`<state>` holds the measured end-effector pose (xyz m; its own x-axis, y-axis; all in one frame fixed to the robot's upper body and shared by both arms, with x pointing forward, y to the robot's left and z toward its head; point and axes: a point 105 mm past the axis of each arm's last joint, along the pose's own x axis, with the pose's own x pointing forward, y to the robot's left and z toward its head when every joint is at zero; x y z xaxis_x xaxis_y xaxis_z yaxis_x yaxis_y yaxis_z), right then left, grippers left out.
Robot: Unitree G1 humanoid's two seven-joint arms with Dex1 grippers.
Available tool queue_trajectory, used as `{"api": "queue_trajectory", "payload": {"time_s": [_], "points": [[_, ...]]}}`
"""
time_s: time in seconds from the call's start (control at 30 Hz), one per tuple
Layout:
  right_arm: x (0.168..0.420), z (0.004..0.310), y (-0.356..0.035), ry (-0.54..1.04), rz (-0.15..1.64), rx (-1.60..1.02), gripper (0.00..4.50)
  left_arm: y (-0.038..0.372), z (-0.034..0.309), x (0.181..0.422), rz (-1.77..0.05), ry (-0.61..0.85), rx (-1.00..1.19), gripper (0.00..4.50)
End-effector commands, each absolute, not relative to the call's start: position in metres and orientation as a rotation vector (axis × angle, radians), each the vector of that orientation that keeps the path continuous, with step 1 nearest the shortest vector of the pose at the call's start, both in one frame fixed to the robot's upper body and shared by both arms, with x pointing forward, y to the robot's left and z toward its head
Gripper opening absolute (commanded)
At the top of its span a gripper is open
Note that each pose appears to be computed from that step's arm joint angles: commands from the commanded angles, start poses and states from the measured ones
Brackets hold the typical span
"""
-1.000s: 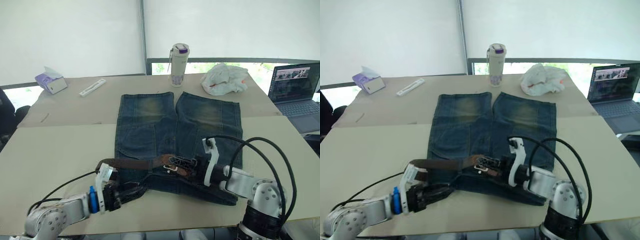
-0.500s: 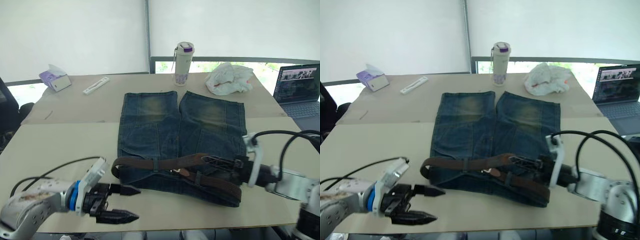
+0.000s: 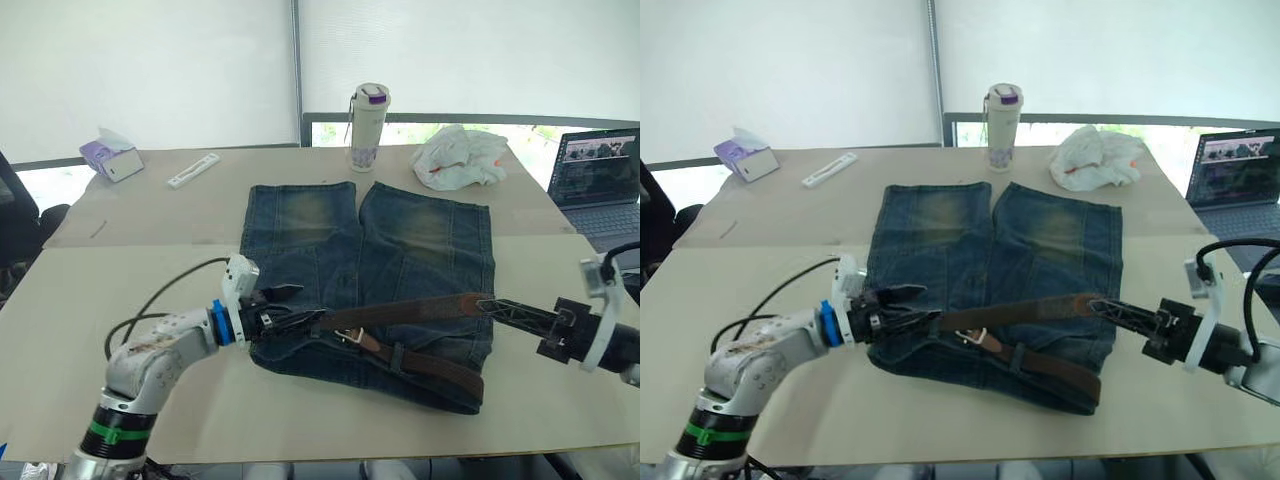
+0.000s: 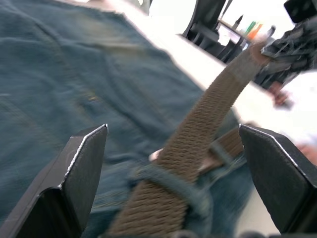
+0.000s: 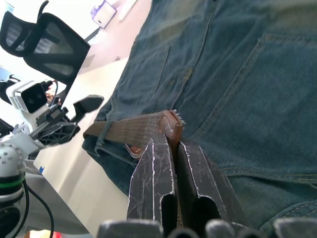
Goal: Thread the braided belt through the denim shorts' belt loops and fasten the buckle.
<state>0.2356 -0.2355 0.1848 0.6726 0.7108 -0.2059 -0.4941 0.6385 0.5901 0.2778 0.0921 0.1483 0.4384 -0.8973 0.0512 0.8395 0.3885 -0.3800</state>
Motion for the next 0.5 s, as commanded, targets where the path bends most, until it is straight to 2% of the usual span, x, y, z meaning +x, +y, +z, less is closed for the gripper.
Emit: {"api": "queue_trajectory", "payload": {"time_s": [0.03, 0.17, 0.3, 0.43, 0.5], "points": [[0.233, 0.201, -0.224, 0.365, 0.778, 0.549, 0.0, 0.088, 0.181, 0.265, -1.198, 0.101, -0.518, 4.46], [0.245, 0.204, -0.19, 0.305, 0.851, 0.651, 0.0, 0.077, 0.188, 0.253, -1.299, 0.222, -0.842, 4.46], [0.256, 0.21, -0.163, 0.254, 0.88, 0.777, 0.0, 0.061, 0.178, 0.25, -1.321, 0.355, -0.932, 4.46], [0.26, 0.219, -0.14, 0.227, 0.904, 0.907, 0.0, 0.045, 0.171, 0.261, -1.286, 0.425, -1.039, 4.46], [0.256, 0.219, -0.128, 0.242, 0.927, 0.903, 0.0, 0.04, 0.176, 0.27, -1.256, 0.412, -1.094, 4.46]]}}
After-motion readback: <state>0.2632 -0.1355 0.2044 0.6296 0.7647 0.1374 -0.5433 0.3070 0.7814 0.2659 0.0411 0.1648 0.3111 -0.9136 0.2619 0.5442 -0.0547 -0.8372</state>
